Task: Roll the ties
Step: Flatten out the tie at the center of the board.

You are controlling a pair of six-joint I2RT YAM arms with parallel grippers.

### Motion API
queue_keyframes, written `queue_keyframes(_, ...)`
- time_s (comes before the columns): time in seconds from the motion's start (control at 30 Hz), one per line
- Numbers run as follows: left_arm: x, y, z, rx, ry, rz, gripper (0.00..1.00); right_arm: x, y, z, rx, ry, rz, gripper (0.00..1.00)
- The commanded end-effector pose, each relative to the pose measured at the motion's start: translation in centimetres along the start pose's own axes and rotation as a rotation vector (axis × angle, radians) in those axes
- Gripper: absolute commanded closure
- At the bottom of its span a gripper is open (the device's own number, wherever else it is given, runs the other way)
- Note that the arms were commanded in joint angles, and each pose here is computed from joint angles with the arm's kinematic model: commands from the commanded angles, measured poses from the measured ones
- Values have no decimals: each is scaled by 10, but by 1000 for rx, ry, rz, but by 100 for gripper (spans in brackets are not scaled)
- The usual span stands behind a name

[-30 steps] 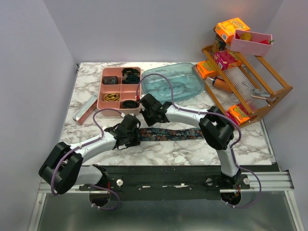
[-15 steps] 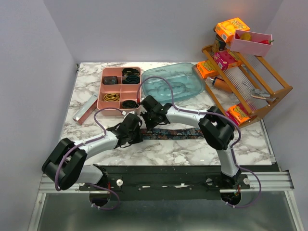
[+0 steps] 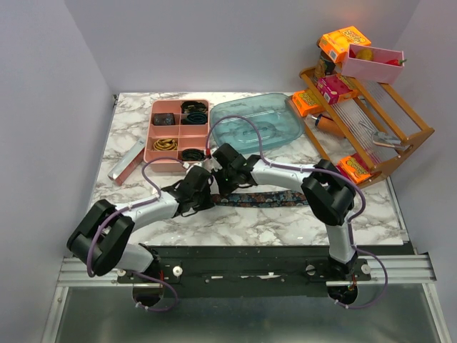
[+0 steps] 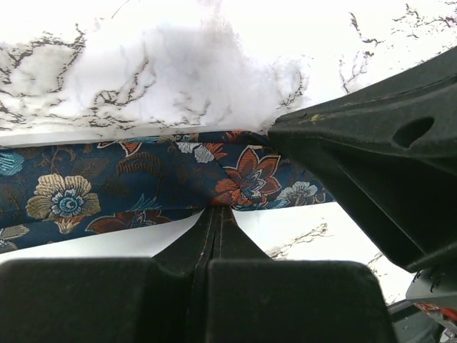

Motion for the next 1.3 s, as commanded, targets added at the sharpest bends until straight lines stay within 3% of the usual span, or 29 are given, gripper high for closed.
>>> queue_keyframes(0.0, 5, 14, 40, 39, -172, 28, 100, -6, 5, -6, 19, 53, 20, 99)
queue_keyframes(0.27, -20, 9, 40, 40, -134, -32, 97, -28, -25, -16, 19, 142, -58, 99)
queue_keyframes(0.4, -38, 1, 32, 20, -71, -92, 68, -38, -30, -11, 0, 107, -83, 99)
queue_keyframes(0.6, -66, -21, 20, 4, -41, -210, 35, -28, -22, 8, -64, -21, -60, 99)
queue_keyframes(0.7, -73, -34, 22, -28, -51, -262, 25, -19, -16, 18, -70, -59, -37, 99)
queue_keyframes(0.9, -79, -56, 56, -203, -67, -301, 24, -6, -24, 38, -94, -113, -36, 99)
queue_keyframes(1.27, -108, -75, 109, -428, -197, -530, 24, 18, -11, 30, -68, -39, 37, 99)
Point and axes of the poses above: each gripper's point midway between its finger pads, its own x axis out along the fingers, its own z axis along the line the jaws close on, y = z × x, the point moved 5 cm from there along -x, back along the fingers, and after that the axes turned 14 degrees about -x, right-handed, at the moved point
